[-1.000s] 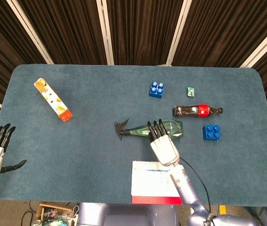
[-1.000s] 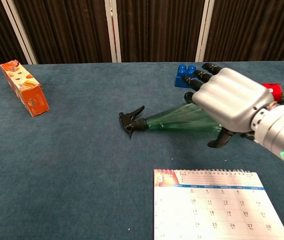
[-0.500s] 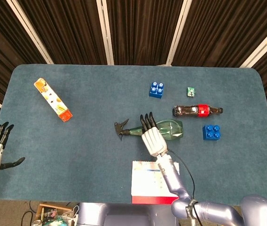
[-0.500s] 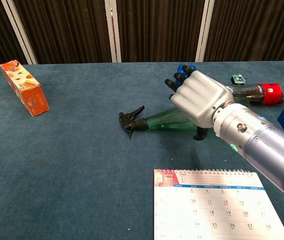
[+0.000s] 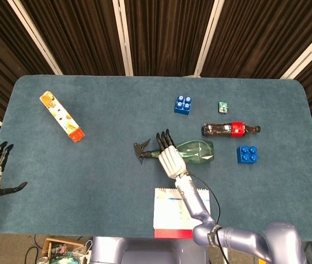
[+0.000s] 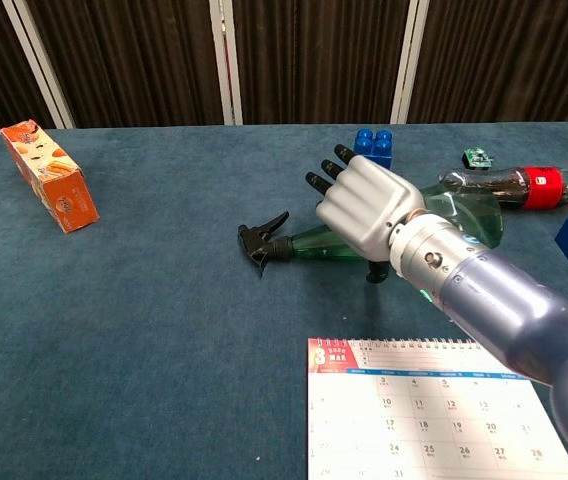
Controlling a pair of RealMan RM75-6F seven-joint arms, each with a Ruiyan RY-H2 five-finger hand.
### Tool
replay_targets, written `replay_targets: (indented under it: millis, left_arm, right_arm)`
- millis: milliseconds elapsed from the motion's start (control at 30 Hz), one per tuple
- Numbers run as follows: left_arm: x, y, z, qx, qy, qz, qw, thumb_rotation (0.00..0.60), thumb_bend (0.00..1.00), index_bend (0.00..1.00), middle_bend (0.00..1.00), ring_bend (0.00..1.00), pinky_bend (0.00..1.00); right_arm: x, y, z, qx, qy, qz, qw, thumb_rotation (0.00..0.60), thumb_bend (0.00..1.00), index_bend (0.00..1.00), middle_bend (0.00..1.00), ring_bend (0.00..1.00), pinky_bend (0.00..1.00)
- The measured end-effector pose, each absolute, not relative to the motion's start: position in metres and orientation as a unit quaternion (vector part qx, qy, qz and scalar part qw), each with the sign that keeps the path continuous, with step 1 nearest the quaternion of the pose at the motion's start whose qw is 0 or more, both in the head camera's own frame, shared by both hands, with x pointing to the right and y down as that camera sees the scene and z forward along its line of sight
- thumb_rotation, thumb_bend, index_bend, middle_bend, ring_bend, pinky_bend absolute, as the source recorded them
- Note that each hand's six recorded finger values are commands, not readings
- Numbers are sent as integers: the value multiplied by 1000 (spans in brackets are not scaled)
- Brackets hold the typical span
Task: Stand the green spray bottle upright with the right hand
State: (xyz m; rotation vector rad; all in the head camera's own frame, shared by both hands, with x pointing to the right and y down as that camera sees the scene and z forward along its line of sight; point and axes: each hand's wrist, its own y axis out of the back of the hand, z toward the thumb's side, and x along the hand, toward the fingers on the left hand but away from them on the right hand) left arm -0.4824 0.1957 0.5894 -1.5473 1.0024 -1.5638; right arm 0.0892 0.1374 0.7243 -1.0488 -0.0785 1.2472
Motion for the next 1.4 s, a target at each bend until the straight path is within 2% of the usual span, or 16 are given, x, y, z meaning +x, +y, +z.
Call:
replay_targets:
  millis: [200, 367, 500, 700, 1067, 1400]
  left_arm:
    - [-486, 194, 594, -593, 387, -615, 347, 600, 44, 0, 0, 0, 0]
    - [-489, 193, 598, -592, 385, -622, 339, 600, 44, 0, 0, 0, 0]
    - [-489, 192, 598, -592, 385, -622, 337, 600, 44, 0, 0, 0, 0]
    - [-488, 194, 592, -593, 391, -615, 342, 600, 44, 0, 0, 0, 0]
    - [-482, 202, 574, -601, 401, -590, 359, 600, 45, 0, 0, 0, 0]
    - [-477, 209, 561, -609, 408, -569, 372, 600, 44, 0, 0, 0, 0]
  right_arm:
    - [87, 131, 737, -468, -24, 554, 688, 600, 252, 413, 0, 0, 0]
    - [89, 125, 749, -466, -13, 555, 688, 600, 515, 610, 0, 0, 0]
    - [86, 123, 751, -465, -11, 553, 692, 600, 624, 772, 14, 0, 0]
    - [80, 126, 743, -457, -25, 542, 705, 600, 631, 888, 84, 0, 0]
    - [63, 132, 691, -446, -100, 493, 740, 600, 616, 893, 92, 0, 0]
    - [69, 133, 636, -454, -168, 452, 749, 600, 579, 909, 78, 0, 0]
